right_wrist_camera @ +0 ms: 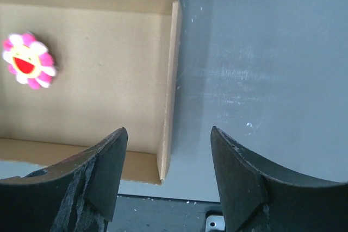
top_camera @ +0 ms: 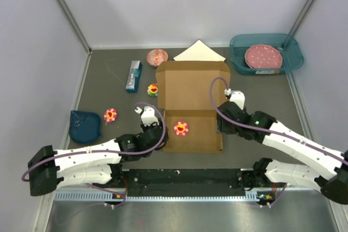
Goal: Fold the paper box
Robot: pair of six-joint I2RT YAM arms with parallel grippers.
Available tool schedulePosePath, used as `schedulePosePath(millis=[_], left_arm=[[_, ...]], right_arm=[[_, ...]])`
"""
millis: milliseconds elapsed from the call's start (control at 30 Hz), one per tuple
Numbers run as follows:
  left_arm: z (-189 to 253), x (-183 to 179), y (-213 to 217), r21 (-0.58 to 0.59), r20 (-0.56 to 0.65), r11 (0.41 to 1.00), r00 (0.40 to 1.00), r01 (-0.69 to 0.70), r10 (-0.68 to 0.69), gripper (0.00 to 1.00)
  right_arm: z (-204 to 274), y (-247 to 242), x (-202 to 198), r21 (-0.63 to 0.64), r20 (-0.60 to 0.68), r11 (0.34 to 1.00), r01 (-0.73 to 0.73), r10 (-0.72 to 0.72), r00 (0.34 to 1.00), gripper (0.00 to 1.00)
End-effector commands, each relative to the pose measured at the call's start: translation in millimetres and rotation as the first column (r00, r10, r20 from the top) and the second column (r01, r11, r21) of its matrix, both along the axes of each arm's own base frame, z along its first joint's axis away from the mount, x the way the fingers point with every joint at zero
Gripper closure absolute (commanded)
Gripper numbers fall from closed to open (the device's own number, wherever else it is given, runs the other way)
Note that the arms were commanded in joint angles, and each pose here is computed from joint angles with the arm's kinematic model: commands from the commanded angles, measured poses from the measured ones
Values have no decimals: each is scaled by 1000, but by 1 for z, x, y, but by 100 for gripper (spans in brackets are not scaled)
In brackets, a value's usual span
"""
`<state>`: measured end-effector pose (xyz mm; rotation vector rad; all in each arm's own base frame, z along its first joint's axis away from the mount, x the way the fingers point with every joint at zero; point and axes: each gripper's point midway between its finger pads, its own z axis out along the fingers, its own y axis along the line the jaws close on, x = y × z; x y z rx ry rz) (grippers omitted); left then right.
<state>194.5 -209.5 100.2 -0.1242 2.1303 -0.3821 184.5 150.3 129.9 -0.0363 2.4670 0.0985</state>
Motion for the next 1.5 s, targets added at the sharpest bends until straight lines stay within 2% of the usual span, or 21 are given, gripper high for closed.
schedulePosePath(millis=[0, 67, 167, 300, 400, 433, 467, 500, 533, 567, 600, 633, 700, 900, 933, 1033, 1100, 1167, 1200, 1333, 1467], left_arm=[[14, -3, 2, -54, 26, 999, 1000, 6, -4, 54], [15, -4, 5, -59, 31, 998, 1000, 6, -4, 54], [16, -4, 12, -62, 37, 998, 999, -7, 10, 54], [23, -6, 25, -57, 51, 998, 998, -24, 27, 54], [45, -7, 29, -67, 109, 998, 994, 20, -13, 53], [60, -6, 30, -106, 150, 994, 989, 31, -15, 52], [67, -5, 34, -79, 191, 995, 981, 53, -37, 50], [75, -2, 39, -77, 232, 996, 972, 49, -30, 41], [97, 0, 37, -149, 302, 986, 953, 71, -23, 38], [103, 5, 44, -116, 343, 990, 939, 80, -36, 35], [113, 7, 47, -138, 372, 987, 928, 84, -28, 27], [128, 14, 56, -177, 403, 982, 915, 66, 11, 25], [141, 23, 65, -182, 429, 982, 903, 47, 36, 21], [158, 67, 66, -171, 389, 984, 921, 57, 14, 16], [154, 83, 74, -159, 369, 987, 928, 18, 43, 15], [148, 110, 80, -184, 328, 983, 944, 18, 44, 15], [156, 118, 68, -243, 341, 963, 940, 115, -26, 14], [149, 134, 69, -248, 310, 961, 950, 125, -44, 14], [148, 134, 61, -254, 297, 951, 950, 178, -99, 14], [157, 156, 55, -223, 250, 943, 949, 248, -191, 13], [156, 162, 50, -194, 210, 940, 948, 279, -238, 11]], right_arm=[[61, -12, 15, 31, 182, 999, 12, -17, 983, 36], [83, -27, 24, 18, 258, 999, 48, -52, 965, 32], [96, -42, 38, 19, 277, 996, 83, -85, 957, 31], [108, -50, 73, 138, 298, 984, 112, -149, 943, 31], [105, -43, 92, 198, 287, 977, 80, -135, 948, 30], [112, -44, 106, 225, 322, 971, 79, -151, 935, 30], [106, -38, 111, 228, 317, 972, 51, -124, 941, 30], [106, -36, 117, 243, 332, 969, 40, -122, 936, 30], [115, -31, 127, 271, 379, 962, 18, -125, 917, 30], [110, -26, 130, 283, 386, 959, 2, -116, 915, 30], [107, -25, 135, 286, 388, 958, 4, -120, 914, 30], [110, -25, 142, 298, 404, 955, 6, -131, 905, 30], [98, -23, 151, 290, 383, 957, 16, -132, 914, 31], [88, -23, 176, 245, 386, 969, 36, -132, 913, 31], [81, -23, 180, 232, 372, 972, 43, -129, 919, 32], [75, -25, 186, 216, 350, 973, 77, -151, 925, 34], [74, -30, 187, 207, 355, 973, 104, -174, 918, 33], [72, -30, 189, 201, 363, 974, 100, -169, 916, 34], [70, -30, 190, 195, 358, 976, 100, -166, 919, 34], [72, -26, 192, 177, 343, 981, 78, -135, 929, 34], [66, -25, 193, 161, 321, 985, 67, -116, 940, 35]])
